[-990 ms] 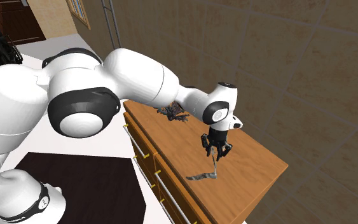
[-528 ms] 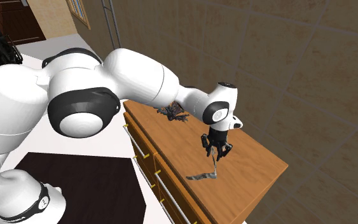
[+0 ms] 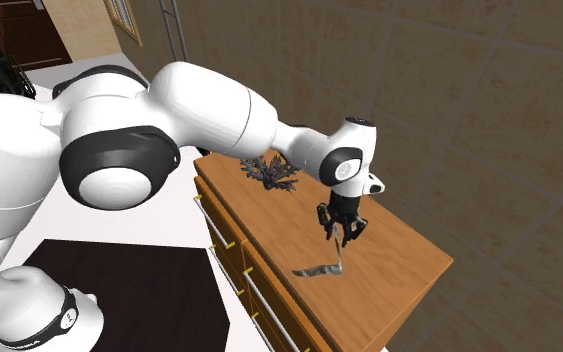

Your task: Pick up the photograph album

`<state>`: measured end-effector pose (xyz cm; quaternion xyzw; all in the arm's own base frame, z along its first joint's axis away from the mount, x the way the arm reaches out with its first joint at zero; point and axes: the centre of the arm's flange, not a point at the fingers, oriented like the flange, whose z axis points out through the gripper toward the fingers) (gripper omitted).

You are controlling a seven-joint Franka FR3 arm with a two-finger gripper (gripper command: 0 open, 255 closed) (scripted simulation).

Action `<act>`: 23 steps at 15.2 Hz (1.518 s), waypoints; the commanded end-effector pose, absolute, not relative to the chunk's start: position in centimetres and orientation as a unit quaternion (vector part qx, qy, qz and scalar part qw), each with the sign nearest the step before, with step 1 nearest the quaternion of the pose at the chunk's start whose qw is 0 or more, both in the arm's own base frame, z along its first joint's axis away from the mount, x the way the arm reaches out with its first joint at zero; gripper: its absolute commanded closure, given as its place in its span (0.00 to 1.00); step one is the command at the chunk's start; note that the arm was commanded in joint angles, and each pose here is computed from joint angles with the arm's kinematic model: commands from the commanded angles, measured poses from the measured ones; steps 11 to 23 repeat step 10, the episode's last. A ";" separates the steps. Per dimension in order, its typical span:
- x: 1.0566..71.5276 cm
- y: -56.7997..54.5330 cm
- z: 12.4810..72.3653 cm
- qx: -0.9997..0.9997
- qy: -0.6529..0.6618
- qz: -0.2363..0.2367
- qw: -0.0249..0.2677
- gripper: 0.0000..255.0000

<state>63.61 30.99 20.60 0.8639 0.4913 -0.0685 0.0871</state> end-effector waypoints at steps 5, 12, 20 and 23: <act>63.6 31.0 23.8 0.864 0.491 -0.069 0.087 1.00; 63.6 31.0 25.5 0.864 0.491 -0.069 0.087 1.00; 63.6 31.0 25.5 0.864 0.491 -0.069 0.087 1.00; 63.6 31.0 25.5 0.864 0.491 -0.069 0.087 1.00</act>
